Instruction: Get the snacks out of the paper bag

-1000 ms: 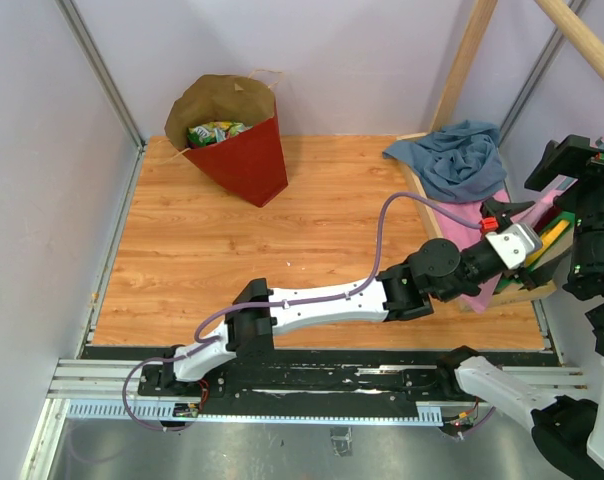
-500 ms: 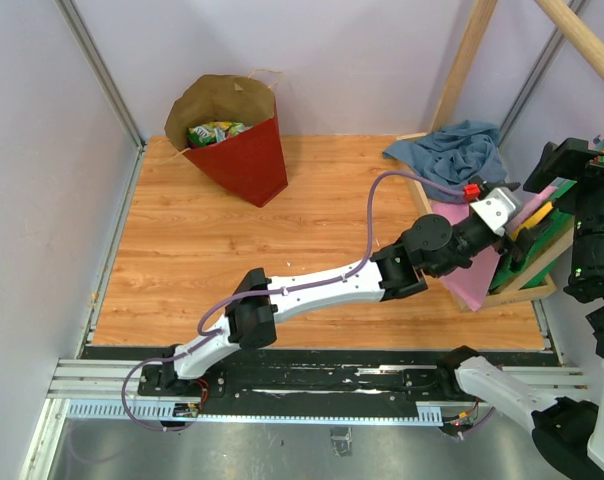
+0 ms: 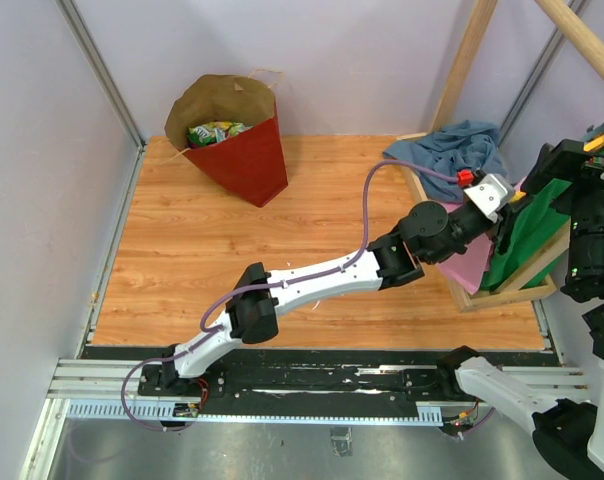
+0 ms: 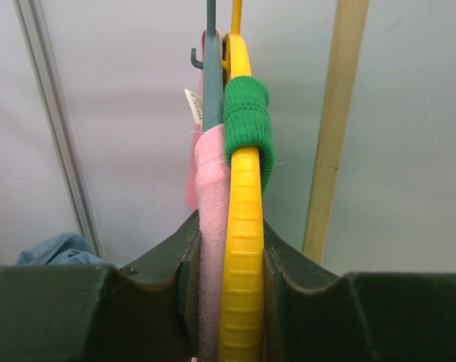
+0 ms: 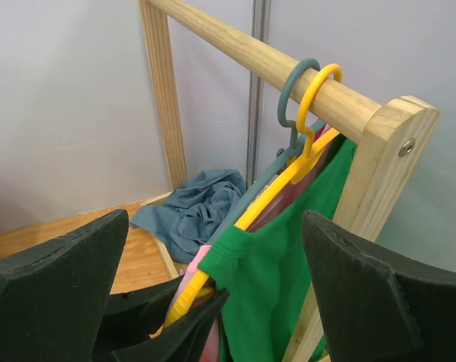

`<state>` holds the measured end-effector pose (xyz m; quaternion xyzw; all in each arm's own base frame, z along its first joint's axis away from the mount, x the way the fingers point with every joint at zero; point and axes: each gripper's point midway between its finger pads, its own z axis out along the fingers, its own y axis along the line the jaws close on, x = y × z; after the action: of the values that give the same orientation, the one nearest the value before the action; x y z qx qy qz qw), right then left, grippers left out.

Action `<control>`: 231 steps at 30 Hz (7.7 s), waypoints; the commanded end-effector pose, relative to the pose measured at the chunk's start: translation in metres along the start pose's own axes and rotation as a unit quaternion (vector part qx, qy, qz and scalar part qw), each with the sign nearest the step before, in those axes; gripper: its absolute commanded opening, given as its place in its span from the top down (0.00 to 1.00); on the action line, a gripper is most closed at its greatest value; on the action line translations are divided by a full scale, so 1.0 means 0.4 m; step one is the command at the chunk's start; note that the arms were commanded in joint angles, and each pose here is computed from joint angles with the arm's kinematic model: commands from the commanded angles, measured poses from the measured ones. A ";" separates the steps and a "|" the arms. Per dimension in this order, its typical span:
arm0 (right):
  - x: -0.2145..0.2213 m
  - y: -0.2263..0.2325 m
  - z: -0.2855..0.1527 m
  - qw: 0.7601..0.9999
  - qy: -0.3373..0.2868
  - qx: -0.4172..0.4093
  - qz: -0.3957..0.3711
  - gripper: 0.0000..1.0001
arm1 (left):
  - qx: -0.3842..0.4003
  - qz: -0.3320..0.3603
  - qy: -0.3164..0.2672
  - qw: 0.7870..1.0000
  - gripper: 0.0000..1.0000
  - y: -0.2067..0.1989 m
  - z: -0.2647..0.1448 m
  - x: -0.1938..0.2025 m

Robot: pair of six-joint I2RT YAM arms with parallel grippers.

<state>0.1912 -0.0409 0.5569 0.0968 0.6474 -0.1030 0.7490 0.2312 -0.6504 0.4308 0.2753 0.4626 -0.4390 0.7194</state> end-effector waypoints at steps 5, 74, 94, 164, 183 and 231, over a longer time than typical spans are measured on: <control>-0.012 0.012 0.002 1.000 -0.012 -0.009 0.019 0.01 | -0.046 -0.005 -0.013 0.999 0.96 0.154 0.026 -0.007; 0.394 0.377 0.756 0.988 0.134 0.018 -0.081 0.48 | -0.221 0.167 -0.022 0.961 0.00 0.670 -0.653 -0.430; 0.534 0.459 1.069 0.987 0.019 -0.157 -0.033 0.43 | -0.323 0.125 0.008 0.938 0.00 0.835 -0.656 -0.409; 0.061 0.537 0.091 0.729 -0.052 -0.473 0.492 0.02 | -0.554 -0.282 0.106 0.776 0.00 1.307 -1.061 -0.076; 0.067 0.524 0.095 0.720 -0.072 -0.470 0.504 0.02 | -0.542 -0.275 0.041 0.793 0.01 1.279 -1.026 -0.204; 0.039 0.529 0.063 0.667 -0.071 -0.504 0.545 0.01 | -0.335 0.085 0.455 0.821 0.05 1.300 -0.796 0.049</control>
<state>0.2887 0.1529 0.5354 0.0514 0.4070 0.6391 0.6506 0.5680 -0.1560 0.2891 0.1956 0.8281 -0.0141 0.5251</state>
